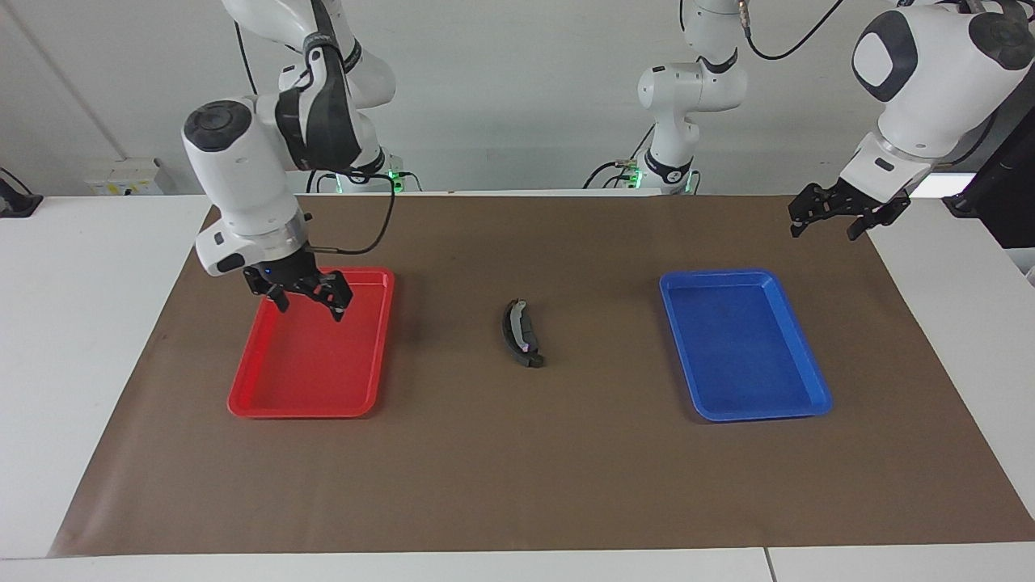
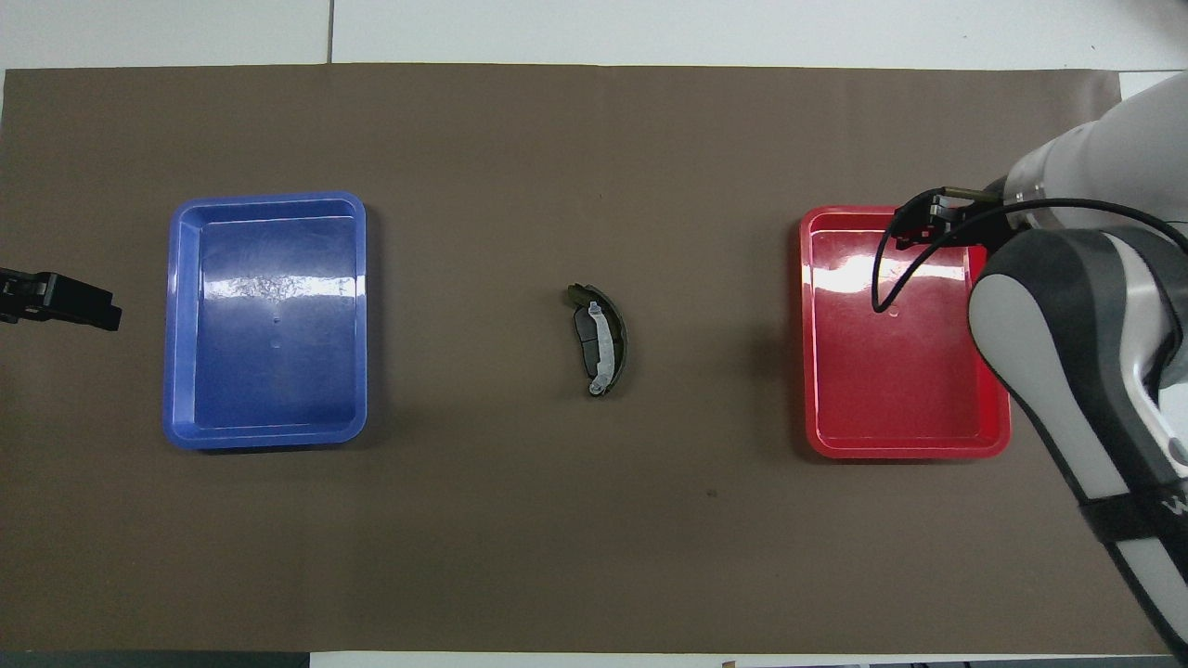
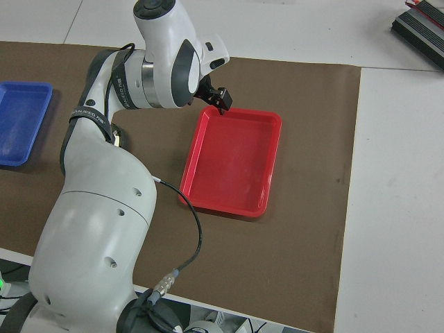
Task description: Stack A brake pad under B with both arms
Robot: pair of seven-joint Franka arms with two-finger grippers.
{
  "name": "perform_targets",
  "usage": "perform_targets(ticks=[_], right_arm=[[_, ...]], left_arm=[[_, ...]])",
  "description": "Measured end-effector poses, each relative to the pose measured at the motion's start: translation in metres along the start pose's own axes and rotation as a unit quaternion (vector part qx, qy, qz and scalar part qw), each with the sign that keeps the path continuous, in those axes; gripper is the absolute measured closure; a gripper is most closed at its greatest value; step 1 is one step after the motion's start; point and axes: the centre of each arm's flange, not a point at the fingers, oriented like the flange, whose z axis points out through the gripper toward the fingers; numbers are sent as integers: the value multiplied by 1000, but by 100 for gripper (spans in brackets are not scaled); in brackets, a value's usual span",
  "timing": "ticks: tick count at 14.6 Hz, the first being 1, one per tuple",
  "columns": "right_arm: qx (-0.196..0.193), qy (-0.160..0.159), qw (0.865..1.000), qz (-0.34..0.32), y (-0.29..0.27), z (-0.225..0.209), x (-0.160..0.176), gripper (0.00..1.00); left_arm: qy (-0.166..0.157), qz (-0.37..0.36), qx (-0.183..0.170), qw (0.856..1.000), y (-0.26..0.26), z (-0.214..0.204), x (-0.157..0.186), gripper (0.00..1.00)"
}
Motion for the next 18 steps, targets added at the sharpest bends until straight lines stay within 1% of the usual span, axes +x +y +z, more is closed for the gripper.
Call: perform_targets(ticks=[2,4,7,10,12,18], right_arm=[[-3,-16,1000,-10,31,-25,-12,0],[-2,-17,1000,-22,52,-49,-25,0],[-3,-23,999,-23,70,-83,-41,0],[-5,-30,999,-21,74,-111,-44,0],[-7,-38,999,-25,70,-117,-45,0],[-8,-41,999,-34,60,-115,-46,0]], left_arm=[[0,1,0,1000,1,0,0,1],[0,1,0,1000,1,0,0,1],[0,1,0,1000,1,0,0,1],[0,1,0,1000,1,0,0,1],[0,1,0,1000,1,0,0,1],[0,1,0,1000,1,0,0,1]])
